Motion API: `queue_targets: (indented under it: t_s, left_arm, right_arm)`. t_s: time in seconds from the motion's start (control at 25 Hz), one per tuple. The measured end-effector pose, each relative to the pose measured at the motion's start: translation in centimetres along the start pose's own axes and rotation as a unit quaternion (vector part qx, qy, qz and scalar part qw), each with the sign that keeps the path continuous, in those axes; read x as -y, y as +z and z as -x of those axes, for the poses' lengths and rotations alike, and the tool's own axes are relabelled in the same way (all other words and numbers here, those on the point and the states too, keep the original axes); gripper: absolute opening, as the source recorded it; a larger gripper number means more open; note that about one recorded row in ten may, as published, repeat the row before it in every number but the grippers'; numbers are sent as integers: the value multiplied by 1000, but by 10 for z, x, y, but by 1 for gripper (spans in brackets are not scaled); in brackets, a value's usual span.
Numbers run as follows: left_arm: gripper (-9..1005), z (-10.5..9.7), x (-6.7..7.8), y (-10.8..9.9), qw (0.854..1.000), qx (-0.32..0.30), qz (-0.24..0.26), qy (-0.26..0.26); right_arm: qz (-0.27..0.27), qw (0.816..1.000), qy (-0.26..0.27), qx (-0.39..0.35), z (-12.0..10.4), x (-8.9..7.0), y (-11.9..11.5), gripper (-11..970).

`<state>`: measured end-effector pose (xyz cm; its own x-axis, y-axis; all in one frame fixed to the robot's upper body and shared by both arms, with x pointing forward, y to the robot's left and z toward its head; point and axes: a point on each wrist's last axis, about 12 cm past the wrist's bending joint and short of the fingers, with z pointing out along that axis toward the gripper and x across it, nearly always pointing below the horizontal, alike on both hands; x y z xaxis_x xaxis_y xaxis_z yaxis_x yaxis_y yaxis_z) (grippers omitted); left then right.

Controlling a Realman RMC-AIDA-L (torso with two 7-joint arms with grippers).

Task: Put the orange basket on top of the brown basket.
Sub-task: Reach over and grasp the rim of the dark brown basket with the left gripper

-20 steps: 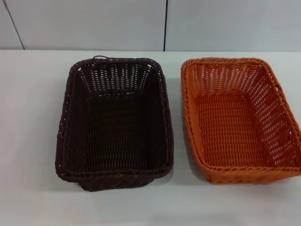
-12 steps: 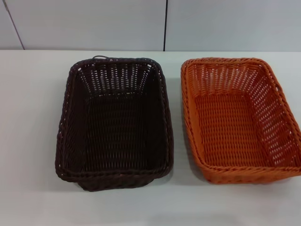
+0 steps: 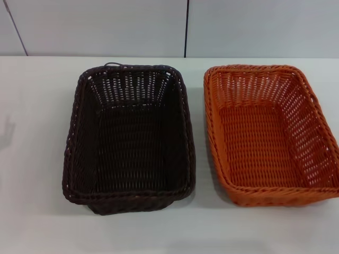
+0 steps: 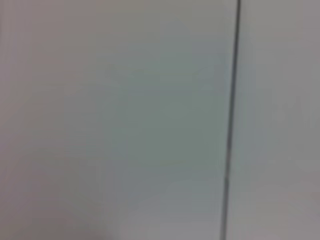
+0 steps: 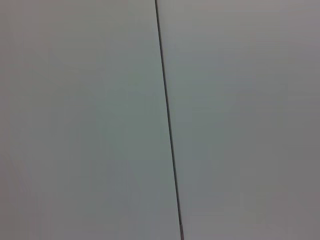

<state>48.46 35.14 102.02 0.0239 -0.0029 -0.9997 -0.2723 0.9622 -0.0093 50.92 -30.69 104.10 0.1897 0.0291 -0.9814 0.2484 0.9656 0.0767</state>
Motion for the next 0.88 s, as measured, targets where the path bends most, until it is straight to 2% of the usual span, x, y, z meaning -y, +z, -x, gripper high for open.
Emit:
queue_targets:
  t_s: [0.04,0.08,0.12,0.16,0.2,0.24,0.32,0.4,0.48,0.52,0.56,0.6,0.64,0.68,0.72,0.76,0.88]
  left_arm:
    - [783,0,0,0,1000,0,0,0]
    - [783,37,4,47,994,-77,-79,-4]
    - [783,51,6,55,990,-103,-96,-3]
    - [783,51,6,55,990,-103,-96,-3]
    - [783,75,9,61,986,-123,-110,-7]
    - [783,75,9,61,986,-123,-110,-7]
    - [783,107,14,64,982,-147,-121,-7]
    - [783,125,21,61,976,-173,-133,0]
    - [783,132,24,60,973,-184,-138,6]
    - [783,146,35,54,961,-222,-163,19]
    - [783,152,39,53,957,-231,-172,24]
    - [783,158,47,48,945,-258,-196,33]
    - [783,160,54,46,936,-277,-213,38]
    - [783,160,54,46,936,-277,-213,38]
    - [783,161,71,41,920,-303,-244,47]
    - [783,161,71,41,920,-303,-244,47]
    - [783,159,86,37,905,-324,-266,76]
  right_arm:
    - [-1,1000,0,0,0,0,1,677]
    - [-1,1000,-1,-1,0,0,1,677]
    - [-1,1000,-1,-1,0,0,2,677]
    - [-1,1000,-1,-1,0,0,2,677]
    - [-1,1000,-2,-3,-1,0,2,677]
    - [-1,1000,-2,-3,-1,1,2,677]
    - [-1,1000,-3,-4,-1,1,2,677]
    - [-2,1000,-3,-9,-3,1,2,677]
    - [-2,1000,-4,-11,-3,2,2,677]
    - [-3,1000,-4,-13,-3,2,2,677]
    - [-4,1000,-5,-14,-4,3,2,677]
    - [-4,1000,-6,-16,-4,3,3,677]
    - [-4,1000,-6,-16,-4,3,3,677]
    - [-5,1000,-7,-18,-5,4,4,677]
    - [-6,1000,-9,-21,-6,5,4,677]
    - [-7,1000,-9,-23,-6,5,4,677]
    - [-6,1000,-9,-25,-7,5,4,677]
